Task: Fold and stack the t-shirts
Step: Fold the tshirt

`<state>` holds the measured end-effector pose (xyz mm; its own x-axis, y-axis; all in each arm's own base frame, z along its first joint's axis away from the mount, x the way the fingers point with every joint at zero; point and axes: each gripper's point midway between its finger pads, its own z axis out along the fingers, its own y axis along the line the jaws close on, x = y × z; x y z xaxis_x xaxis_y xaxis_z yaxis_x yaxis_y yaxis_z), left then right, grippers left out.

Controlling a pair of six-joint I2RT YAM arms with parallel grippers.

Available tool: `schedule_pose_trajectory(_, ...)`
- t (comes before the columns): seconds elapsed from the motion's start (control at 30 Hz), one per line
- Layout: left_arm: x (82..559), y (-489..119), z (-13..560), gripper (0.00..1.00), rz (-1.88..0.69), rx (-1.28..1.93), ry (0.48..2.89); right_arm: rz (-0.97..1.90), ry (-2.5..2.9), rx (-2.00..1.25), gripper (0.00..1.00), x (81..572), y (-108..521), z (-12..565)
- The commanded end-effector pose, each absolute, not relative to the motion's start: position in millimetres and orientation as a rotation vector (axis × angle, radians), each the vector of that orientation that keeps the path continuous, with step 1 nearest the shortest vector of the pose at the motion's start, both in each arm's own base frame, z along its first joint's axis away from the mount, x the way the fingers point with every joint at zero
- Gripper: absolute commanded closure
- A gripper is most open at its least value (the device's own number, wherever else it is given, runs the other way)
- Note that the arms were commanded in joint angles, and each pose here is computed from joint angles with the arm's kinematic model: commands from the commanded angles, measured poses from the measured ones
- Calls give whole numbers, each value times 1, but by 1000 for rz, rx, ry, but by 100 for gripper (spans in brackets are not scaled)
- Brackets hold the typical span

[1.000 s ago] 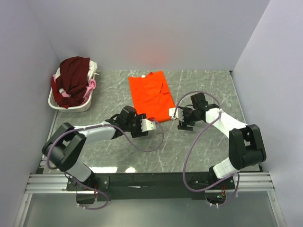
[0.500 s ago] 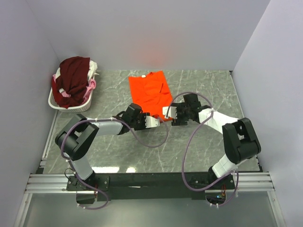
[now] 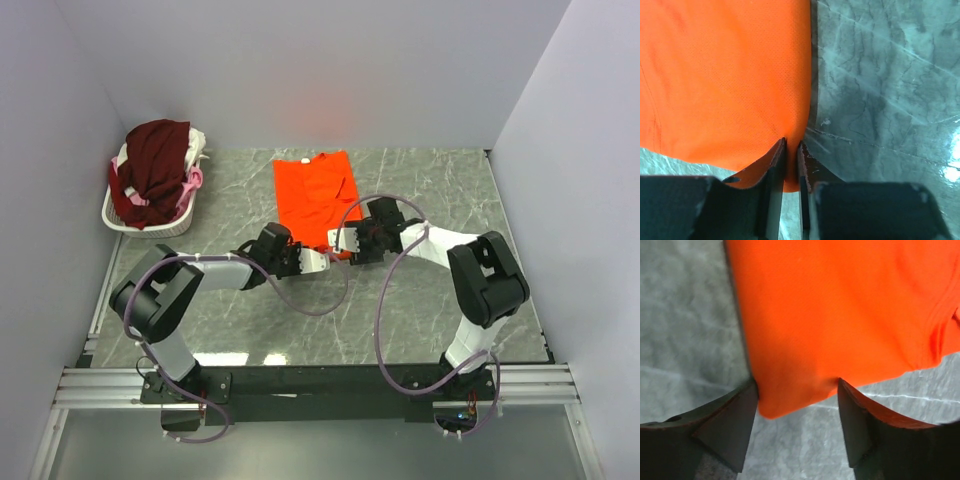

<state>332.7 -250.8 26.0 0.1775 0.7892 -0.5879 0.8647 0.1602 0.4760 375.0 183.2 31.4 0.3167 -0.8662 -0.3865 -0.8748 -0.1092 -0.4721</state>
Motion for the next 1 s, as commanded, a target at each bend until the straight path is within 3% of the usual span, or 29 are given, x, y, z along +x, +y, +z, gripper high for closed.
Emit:
schedule_pose_trajectory(0.0, 327, -252, 37, 80, -170, 1608, 1598, -47, 1530, -1928, 31, 393, 193, 38)
schedule_pose_trajectory(0.13, 328, -251, 47, 86, -196, 1579, 1582, -38, 1598, -1924, 51, 396, 193, 30)
schedule_pose_trajectory(0.2, 329, -251, 53, 91, -211, 1566, 1569, -39, 1624, -1922, 69, 396, 191, 27)
schedule_pose_trajectory(0.23, 328, -252, 55, 93, -225, 1566, 1564, -28, 1638, -1929, 84, 393, 190, 26)
schedule_pose_trajectory(0.33, 323, -252, 58, 99, -261, 1571, 1567, 13, 1667, -1954, 98, 379, 186, 26)
schedule_pose_trajectory(0.57, 270, -267, 80, 99, -513, 1614, 1569, 284, 1720, -2009, 100, 290, 172, 45)
schedule_pose_trajectory(0.8, 170, -302, 102, 99, -793, 1750, 1493, 544, 1817, -1977, 100, 165, 138, 64)
schedule_pose_trajectory(0.97, 126, -315, 131, 99, -878, 1786, 1386, 571, 1827, -1860, 100, 131, 131, 85)
